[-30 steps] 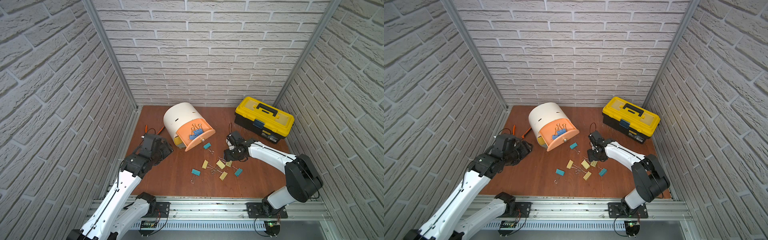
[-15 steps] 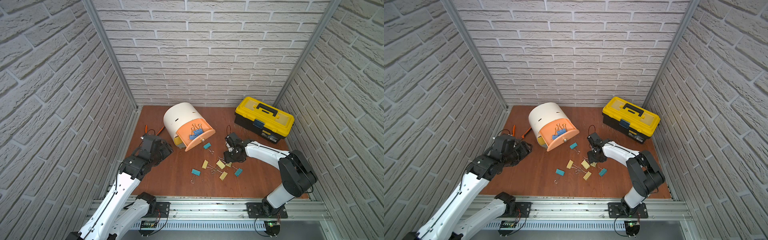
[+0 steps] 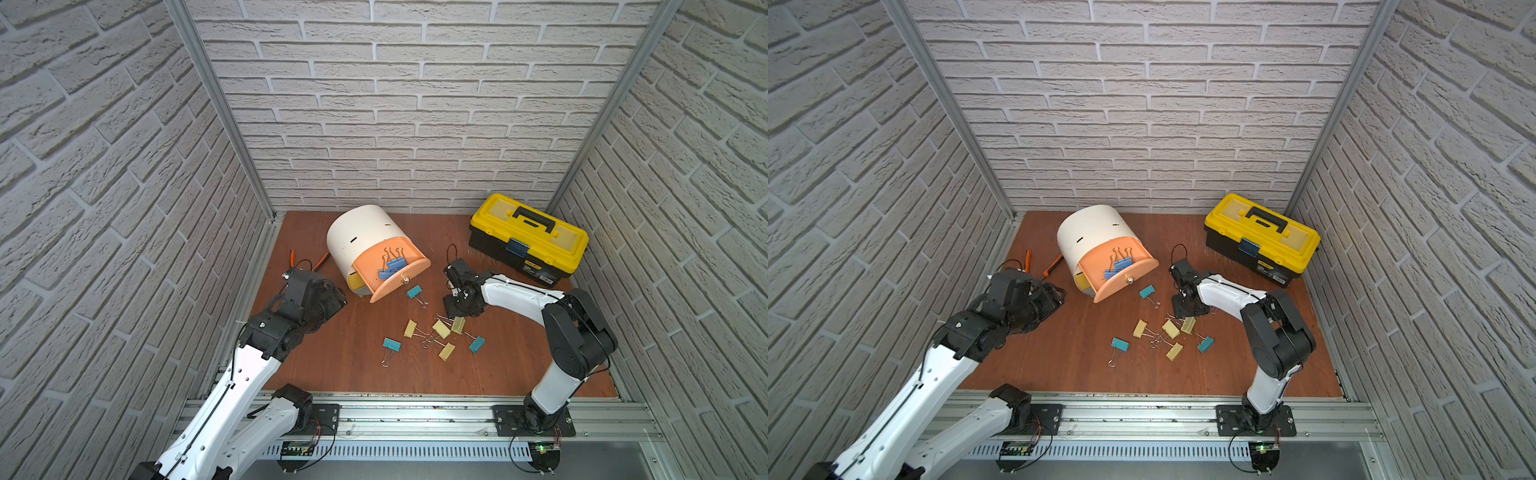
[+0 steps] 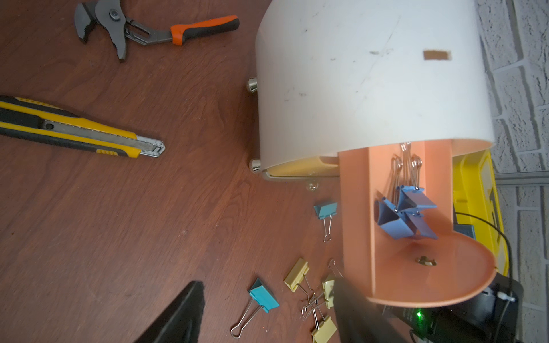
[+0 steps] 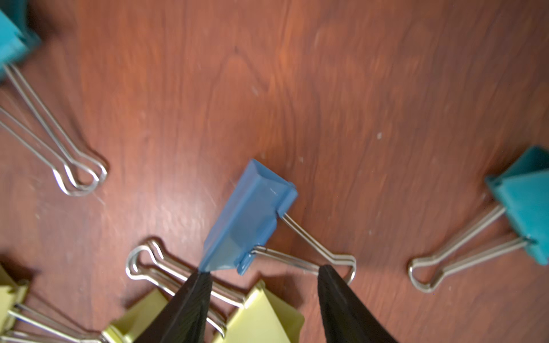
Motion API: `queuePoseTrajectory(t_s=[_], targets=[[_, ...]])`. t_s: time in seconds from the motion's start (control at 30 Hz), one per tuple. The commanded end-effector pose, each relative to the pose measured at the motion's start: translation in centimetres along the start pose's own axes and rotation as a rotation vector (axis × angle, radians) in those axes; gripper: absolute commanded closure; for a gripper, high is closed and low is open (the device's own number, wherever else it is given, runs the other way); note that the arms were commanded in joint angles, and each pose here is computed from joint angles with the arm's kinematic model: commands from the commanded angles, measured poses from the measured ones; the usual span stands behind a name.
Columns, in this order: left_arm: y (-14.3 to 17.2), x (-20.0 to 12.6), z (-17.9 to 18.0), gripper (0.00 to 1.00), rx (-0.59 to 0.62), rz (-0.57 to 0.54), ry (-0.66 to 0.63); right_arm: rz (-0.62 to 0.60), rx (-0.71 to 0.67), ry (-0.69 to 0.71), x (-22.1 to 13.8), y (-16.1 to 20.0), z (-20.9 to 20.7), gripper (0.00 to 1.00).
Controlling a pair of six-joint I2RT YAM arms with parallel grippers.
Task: Put the binder clips in the drawer according to color
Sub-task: Pick up the binder clip at the center of the board.
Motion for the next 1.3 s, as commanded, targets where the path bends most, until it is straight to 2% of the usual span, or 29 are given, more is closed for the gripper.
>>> queuePoseTrajectory(t_s=[0.0,0.67,0.83,1.03,1.27], targets=[[-0.1,-0.4,-0.2,0.27,0.0,-0.016,0.001,-0.017,0.001,0.029,0.0,-1.1,-0.5,0.4],[-0.4,-0.2,-0.7,0.27,0.005,-0.016,-0.016,-0.003,0.033,0.027,1.8,-5.3,-3.0,0.38],[-0.5,0.1,-1.0,0.27,0.008,-0.014,-0.013,-0.002,0.033,0.021,1.9,-5.7,-3.1,0.42],[-0.6,0.4,-1.5,0.27,0.009,-0.009,0.012,-0.018,0.033,0.019,0.7,-5.6,-3.1,0.5],[-1.1,0.4,-3.7,0.26,0.05,0.012,0.074,-0.087,0.031,0.04,-2.8,-6.4,-3.7,0.54]])
Point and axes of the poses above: each gripper's point midway between its finger pads, its own x axis out along the fingers, its own z axis along the line the jaws close on, y = z × x, the point moved 9 cm from there along -x, back along the fingers, and after that the axes turned 9 degrees about -x, right-handed, at the moved point
